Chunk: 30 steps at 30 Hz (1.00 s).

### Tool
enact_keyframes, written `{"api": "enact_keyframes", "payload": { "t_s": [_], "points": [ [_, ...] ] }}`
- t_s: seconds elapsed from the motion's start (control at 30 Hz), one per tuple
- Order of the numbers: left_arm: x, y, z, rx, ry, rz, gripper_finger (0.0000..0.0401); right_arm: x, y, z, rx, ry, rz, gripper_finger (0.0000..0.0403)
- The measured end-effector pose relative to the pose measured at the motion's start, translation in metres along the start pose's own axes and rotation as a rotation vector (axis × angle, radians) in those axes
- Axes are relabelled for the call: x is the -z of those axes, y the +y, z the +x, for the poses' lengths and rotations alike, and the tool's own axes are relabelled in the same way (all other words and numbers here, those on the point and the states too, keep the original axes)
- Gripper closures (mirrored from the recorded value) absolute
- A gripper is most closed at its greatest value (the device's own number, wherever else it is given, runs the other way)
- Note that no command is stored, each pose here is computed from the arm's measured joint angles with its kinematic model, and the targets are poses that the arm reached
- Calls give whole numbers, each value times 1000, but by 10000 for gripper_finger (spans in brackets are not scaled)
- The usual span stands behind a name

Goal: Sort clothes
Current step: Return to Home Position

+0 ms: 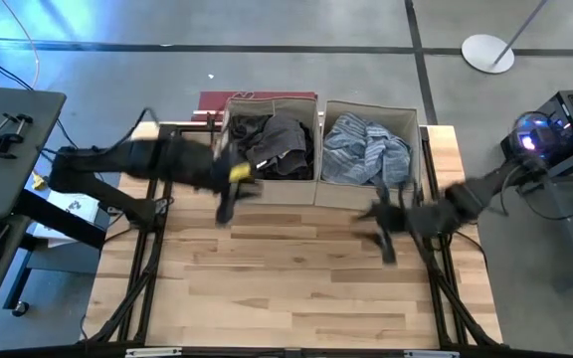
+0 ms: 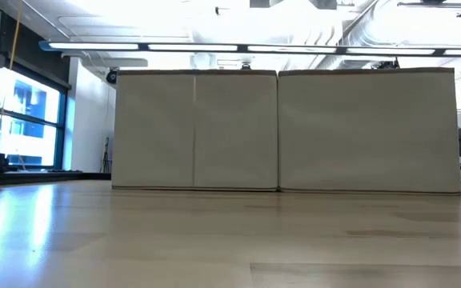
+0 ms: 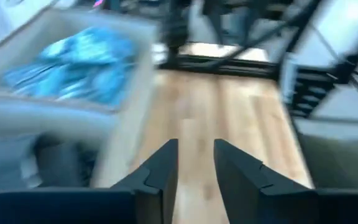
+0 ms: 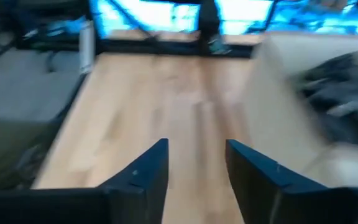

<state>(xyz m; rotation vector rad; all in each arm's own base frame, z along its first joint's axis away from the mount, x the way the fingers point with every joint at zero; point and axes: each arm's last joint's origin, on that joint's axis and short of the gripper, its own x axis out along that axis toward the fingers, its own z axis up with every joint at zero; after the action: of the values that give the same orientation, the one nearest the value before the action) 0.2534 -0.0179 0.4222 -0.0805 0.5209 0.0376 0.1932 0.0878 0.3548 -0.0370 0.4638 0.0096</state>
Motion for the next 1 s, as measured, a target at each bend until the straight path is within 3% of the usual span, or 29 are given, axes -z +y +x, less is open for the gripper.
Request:
{"api": "enact_keyframes", "payload": {
  "t_s": [0.23,0.37,0.53,0.7,1.0],
  "points": [
    [29,-90,-9,155,-16,177,362,64,72,-13,-98,-118,85,317],
    [74,-105,4,85,-44,117,384,105,83,-16,-141,-175,158,352],
    [127,-78,19,52,-106,-80,400,136,67,-13,-170,-248,266,394],
    [151,-35,13,81,-297,-212,401,144,34,-11,-143,-314,303,400],
    [179,25,-20,-36,-446,-225,401,134,-26,-32,-139,-525,306,403]
  ]
}}
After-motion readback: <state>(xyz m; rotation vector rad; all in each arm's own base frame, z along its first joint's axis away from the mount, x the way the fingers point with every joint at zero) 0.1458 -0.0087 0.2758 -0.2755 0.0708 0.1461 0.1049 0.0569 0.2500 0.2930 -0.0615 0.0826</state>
